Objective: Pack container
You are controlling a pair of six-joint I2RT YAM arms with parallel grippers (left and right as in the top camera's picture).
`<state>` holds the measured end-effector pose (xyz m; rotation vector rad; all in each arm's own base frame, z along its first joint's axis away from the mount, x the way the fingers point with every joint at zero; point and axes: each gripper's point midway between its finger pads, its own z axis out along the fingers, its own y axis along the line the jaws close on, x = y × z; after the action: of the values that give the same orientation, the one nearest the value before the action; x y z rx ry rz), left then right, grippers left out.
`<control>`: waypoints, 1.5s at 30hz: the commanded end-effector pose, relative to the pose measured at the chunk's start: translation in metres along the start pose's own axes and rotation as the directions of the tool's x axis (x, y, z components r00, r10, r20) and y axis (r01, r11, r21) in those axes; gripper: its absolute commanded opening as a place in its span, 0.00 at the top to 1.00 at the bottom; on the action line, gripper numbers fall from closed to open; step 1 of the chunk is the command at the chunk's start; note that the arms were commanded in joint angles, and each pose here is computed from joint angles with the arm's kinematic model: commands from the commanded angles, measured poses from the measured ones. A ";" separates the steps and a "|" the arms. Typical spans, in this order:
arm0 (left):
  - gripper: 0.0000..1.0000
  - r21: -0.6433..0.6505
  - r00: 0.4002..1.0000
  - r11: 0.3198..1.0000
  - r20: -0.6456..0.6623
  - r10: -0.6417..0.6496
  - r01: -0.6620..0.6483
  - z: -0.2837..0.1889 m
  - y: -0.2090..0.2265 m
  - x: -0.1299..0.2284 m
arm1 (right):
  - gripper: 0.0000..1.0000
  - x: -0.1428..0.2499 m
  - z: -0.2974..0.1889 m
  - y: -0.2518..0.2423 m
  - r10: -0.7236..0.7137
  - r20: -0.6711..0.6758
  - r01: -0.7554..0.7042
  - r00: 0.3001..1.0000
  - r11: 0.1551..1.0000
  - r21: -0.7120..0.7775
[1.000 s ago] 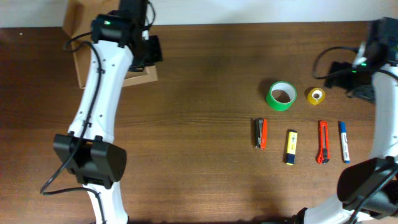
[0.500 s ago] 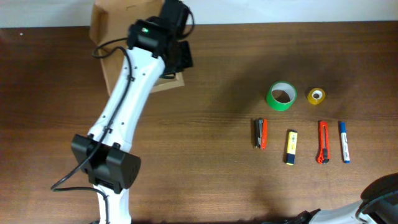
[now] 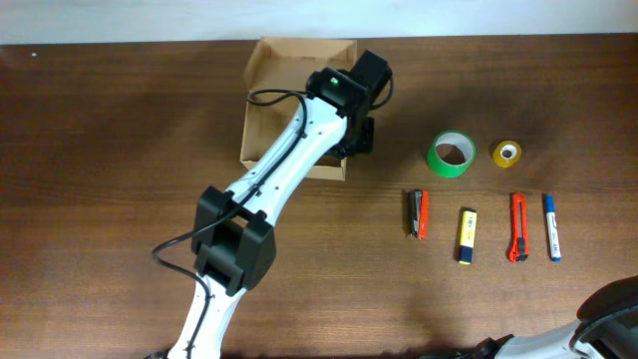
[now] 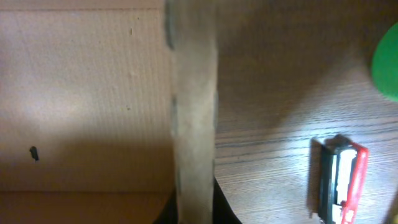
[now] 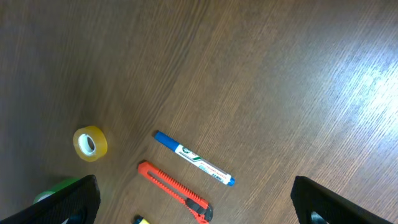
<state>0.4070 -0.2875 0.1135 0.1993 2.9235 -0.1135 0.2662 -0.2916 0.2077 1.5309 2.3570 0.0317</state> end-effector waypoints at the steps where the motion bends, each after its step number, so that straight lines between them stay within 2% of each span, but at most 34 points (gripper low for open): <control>1: 0.98 0.007 1.000 0.999 -0.002 0.031 -0.031 0.006 -0.012 0.002 | 0.01 -0.004 -0.004 0.010 -0.008 0.018 0.009 1.000 1.000 -0.023; 8: 0.98 0.033 0.999 0.999 -0.034 -0.023 0.024 0.025 -0.037 0.015 | 0.01 -0.003 -0.004 0.013 -0.018 0.017 0.018 1.000 1.000 -0.022; 17: 0.98 0.030 0.998 0.999 0.054 -0.012 0.011 0.026 -0.065 0.012 | 0.01 0.002 -0.003 0.025 -0.047 0.010 0.048 0.999 0.998 -0.030; 25: 0.98 -0.031 0.992 0.992 0.038 -0.119 0.120 0.048 -0.046 0.009 | 0.01 0.012 -0.001 0.040 -0.088 -0.008 0.088 0.996 0.995 -0.039; 39: 0.98 -0.058 0.992 0.990 -0.007 -0.130 0.129 0.059 -0.033 0.013 | 0.01 0.021 0.000 0.054 -0.129 -0.022 0.128 0.991 0.991 -0.048; 41: 0.92 -0.080 0.995 0.991 0.015 -0.102 0.103 0.058 -0.029 0.009 | 0.01 0.021 0.000 0.055 -0.131 -0.022 0.130 0.991 0.990 -0.049; 43: 0.74 -0.106 0.997 0.992 0.047 -0.059 0.064 0.055 -0.025 0.003 | 0.01 0.021 0.000 0.055 -0.132 -0.022 0.131 0.991 0.990 -0.049; 45: 0.65 -0.111 0.996 0.993 0.076 -0.035 0.043 0.049 -0.026 -0.005 | 0.01 0.021 0.000 0.055 -0.132 -0.021 0.131 0.991 0.990 -0.049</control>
<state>0.4033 -0.3205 0.0582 0.0654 2.9212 -0.0129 0.3013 -0.2505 0.2069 1.3744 2.4670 0.0721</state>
